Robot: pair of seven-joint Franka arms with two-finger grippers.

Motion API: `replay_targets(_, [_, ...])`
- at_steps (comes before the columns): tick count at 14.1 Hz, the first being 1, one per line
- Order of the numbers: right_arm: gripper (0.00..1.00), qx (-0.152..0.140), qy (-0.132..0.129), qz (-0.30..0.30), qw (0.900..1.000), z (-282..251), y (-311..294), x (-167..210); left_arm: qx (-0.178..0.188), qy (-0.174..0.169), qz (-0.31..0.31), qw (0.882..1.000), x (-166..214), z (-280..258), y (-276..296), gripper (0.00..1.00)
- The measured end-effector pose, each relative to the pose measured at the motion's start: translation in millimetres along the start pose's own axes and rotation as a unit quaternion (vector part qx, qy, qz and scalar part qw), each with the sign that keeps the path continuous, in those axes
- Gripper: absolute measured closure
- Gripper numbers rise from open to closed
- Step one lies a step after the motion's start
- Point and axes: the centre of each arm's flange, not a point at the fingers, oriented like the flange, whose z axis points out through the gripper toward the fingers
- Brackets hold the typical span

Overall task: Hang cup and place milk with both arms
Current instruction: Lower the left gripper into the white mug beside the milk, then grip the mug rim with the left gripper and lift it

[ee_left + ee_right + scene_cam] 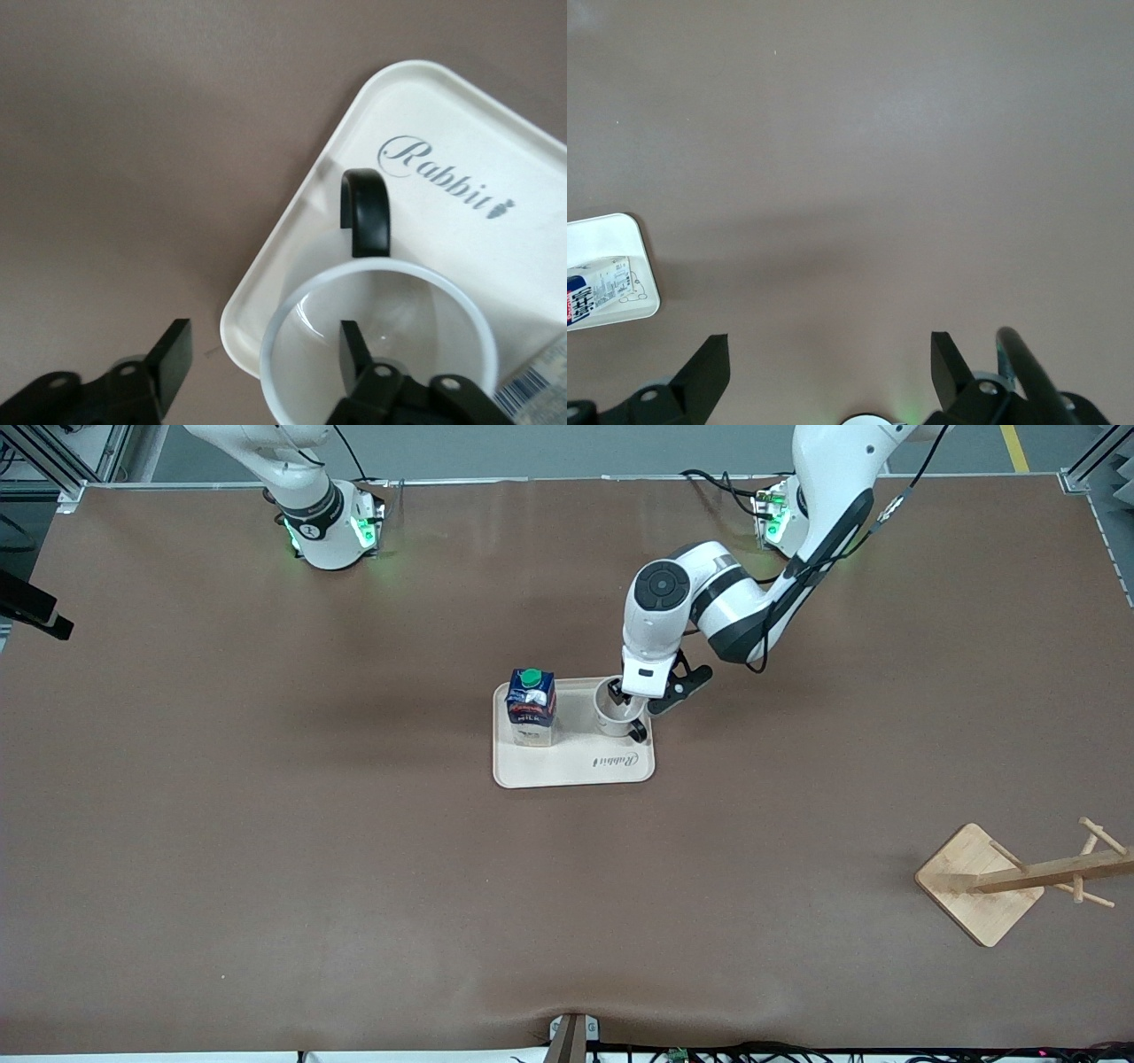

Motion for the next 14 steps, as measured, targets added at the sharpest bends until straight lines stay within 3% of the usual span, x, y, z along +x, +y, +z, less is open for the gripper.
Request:
replay_targets(2, [0.0,0.0,0.0,0.0,1.0,0.1,0.2,0.1,-0.001,-0.008,-0.005,1.0,-1.0,9.2,1.5,0.34])
replay_targets(8, [0.0,0.0,0.0,0.0,1.0,0.2,0.3,0.2,-0.015,-0.018,-0.007,1.0,2.0,14.9,10.6,0.96])
replay_targets(14, [0.0,0.0,0.0,0.0,1.0,0.5,0.4,0.4,-0.028,0.045,0.019,0.998,29.5,-43.9,18.0,0.95])
